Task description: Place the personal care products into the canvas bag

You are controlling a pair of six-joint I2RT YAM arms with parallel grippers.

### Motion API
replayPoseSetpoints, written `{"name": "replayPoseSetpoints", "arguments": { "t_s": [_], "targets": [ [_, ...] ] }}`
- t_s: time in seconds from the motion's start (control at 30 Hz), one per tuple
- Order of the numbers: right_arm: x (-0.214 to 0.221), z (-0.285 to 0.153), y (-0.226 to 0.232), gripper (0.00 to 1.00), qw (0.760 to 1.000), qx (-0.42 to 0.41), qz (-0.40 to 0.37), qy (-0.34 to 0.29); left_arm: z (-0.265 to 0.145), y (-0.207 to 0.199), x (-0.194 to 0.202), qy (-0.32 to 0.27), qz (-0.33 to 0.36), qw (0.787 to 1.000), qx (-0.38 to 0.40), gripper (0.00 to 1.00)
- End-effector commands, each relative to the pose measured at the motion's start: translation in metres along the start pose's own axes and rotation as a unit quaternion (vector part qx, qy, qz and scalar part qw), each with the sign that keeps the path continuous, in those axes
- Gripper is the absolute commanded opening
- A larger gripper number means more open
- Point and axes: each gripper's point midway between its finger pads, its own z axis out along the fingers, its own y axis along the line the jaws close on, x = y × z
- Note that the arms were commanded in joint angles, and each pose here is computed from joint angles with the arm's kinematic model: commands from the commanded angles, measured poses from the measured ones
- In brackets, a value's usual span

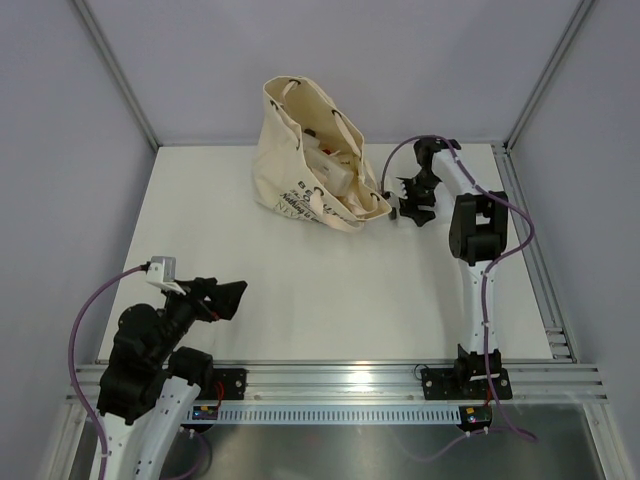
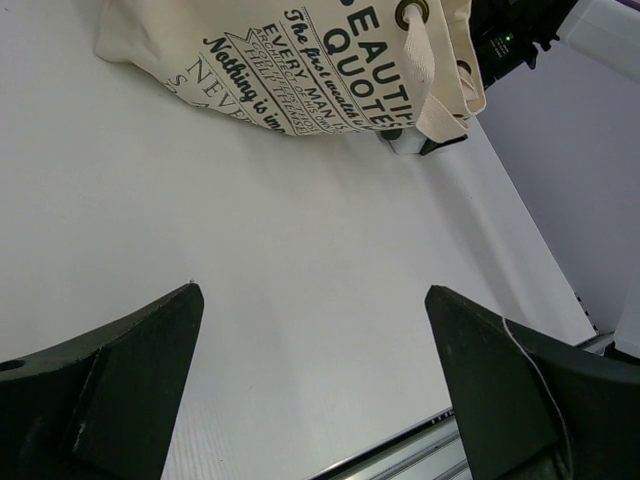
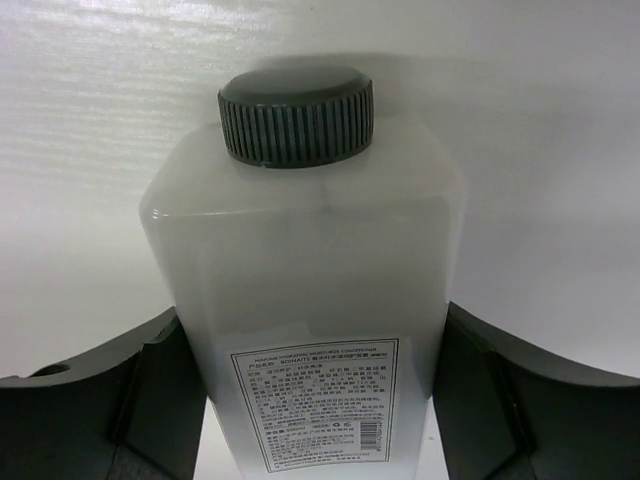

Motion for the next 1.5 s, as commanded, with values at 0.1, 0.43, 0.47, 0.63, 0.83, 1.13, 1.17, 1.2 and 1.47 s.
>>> {"name": "replayPoseSetpoints", "arguments": {
  "t_s": [0.1, 0.43, 0.47, 0.63, 0.83, 1.13, 1.17, 1.2, 1.47],
  "targets": [
    [-0.027, -0.088, 0.007, 0.03, 0.979, 0.086, 0.169, -0.077, -0.006, -0.014, -0.012, -0.029, 0.013, 0.999, 0.034, 0.99],
    [-0.108, -0.239, 0.045, 0.0, 0.866, 0.172, 0.393, -0.259, -0.015, -0.021, -0.018, -0.053, 0.019, 0.997, 0.054, 0.99],
    [-0.118, -0.256, 0.046, 0.0, 0.865, 0.193, 0.381, -0.264, -0.015, -0.021, -0.018, -0.055, 0.02, 0.997, 0.055, 0.99],
    [-0.227, -0.324, 0.064, 0.0, 0.878, 0.2, 0.274, -0.339, -0.015, -0.021, -0.018, -0.056, 0.019, 0.997, 0.055, 0.99],
    [-0.314, -0.339, 0.028, 0.0, 0.823, 0.211, 0.31, -0.427, -0.015, -0.017, -0.019, -0.06, 0.015, 0.997, 0.046, 0.99],
    [-0.335, -0.314, -0.074, 0.0, 0.717, 0.276, 0.404, -0.496, -0.011, -0.014, -0.017, -0.05, 0.012, 0.998, 0.035, 0.99],
    [-0.341, -0.318, -0.081, 0.0, 0.709, 0.282, 0.389, -0.516, -0.011, -0.014, -0.017, -0.05, 0.012, 0.998, 0.035, 0.99],
    [-0.34, -0.301, -0.084, 0.07, 0.715, 0.274, 0.393, -0.508, -0.011, -0.013, -0.017, -0.05, 0.011, 0.998, 0.034, 0.99],
    [-0.332, -0.288, -0.096, 1.0, 0.744, 0.317, 0.347, -0.475, -0.011, -0.015, -0.016, -0.049, 0.014, 0.998, 0.039, 0.99]
  ]
}}
